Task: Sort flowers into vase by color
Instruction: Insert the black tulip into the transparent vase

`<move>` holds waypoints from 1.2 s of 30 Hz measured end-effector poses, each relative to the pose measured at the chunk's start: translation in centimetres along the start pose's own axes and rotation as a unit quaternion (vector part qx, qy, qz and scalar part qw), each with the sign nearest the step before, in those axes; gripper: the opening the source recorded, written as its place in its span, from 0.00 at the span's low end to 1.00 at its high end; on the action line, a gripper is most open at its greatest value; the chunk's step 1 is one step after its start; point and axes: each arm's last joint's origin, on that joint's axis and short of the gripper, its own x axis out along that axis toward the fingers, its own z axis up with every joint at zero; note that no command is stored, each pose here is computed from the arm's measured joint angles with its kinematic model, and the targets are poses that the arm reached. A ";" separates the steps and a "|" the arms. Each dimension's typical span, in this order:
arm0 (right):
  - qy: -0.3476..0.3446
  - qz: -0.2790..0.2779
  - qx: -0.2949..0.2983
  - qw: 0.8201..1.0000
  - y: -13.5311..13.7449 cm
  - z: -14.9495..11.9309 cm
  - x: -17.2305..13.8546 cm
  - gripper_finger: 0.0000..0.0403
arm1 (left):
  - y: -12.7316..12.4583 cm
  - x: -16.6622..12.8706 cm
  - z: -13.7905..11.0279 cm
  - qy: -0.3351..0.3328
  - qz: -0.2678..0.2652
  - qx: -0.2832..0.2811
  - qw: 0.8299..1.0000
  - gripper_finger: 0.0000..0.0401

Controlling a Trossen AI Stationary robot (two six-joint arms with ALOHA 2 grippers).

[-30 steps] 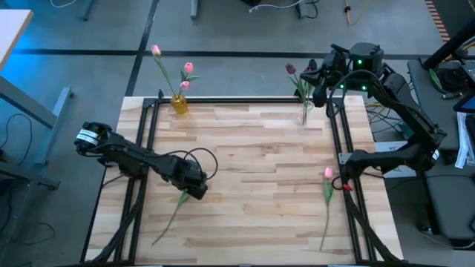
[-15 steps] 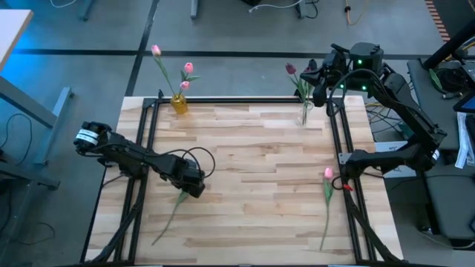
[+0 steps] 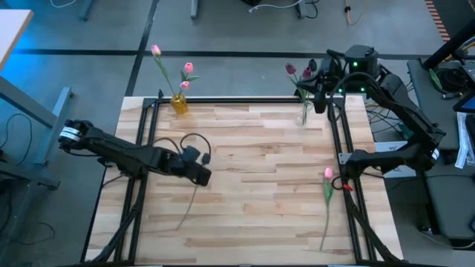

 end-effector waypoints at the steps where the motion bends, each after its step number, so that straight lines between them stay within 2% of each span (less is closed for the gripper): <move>1: 0.001 0.005 -0.002 1.000 0.0 -0.1 0.2 0.03 | -0.2 -0.3 0.4 -0.019 -0.014 0.004 1.000 0.00; 5: 0.014 0.016 0.013 1.000 0.0 -0.5 1.3 0.03 | -0.8 -1.0 2.3 -0.093 -0.064 0.020 0.993 0.00; 8: 0.018 0.034 0.032 0.999 0.2 -0.8 2.3 0.03 | -1.5 -1.6 4.0 -0.158 -0.102 0.047 0.981 0.00; 14: 0.026 0.074 0.047 0.996 1.5 -1.0 4.8 0.03 | -2.5 -3.3 7.4 -0.314 -0.149 0.082 0.934 0.00; 21: 0.027 0.123 0.051 0.991 3.6 -0.7 7.9 0.03 | -2.2 -3.4 10.3 -0.336 -0.222 0.138 0.905 0.00; 27: 0.026 0.160 0.059 0.985 5.6 -0.6 10.6 0.04 | -2.2 -4.2 11.9 -0.386 -0.267 0.167 0.867 0.00; 31: 0.010 0.178 0.081 0.981 6.7 -0.3 12.0 0.13 | -2.1 -4.6 12.4 -0.402 -0.282 0.178 0.853 0.00; 36: -0.007 0.193 0.128 0.973 7.5 0.1 13.5 0.29 | -2.1 -4.7 12.6 -0.405 -0.292 0.185 0.846 0.00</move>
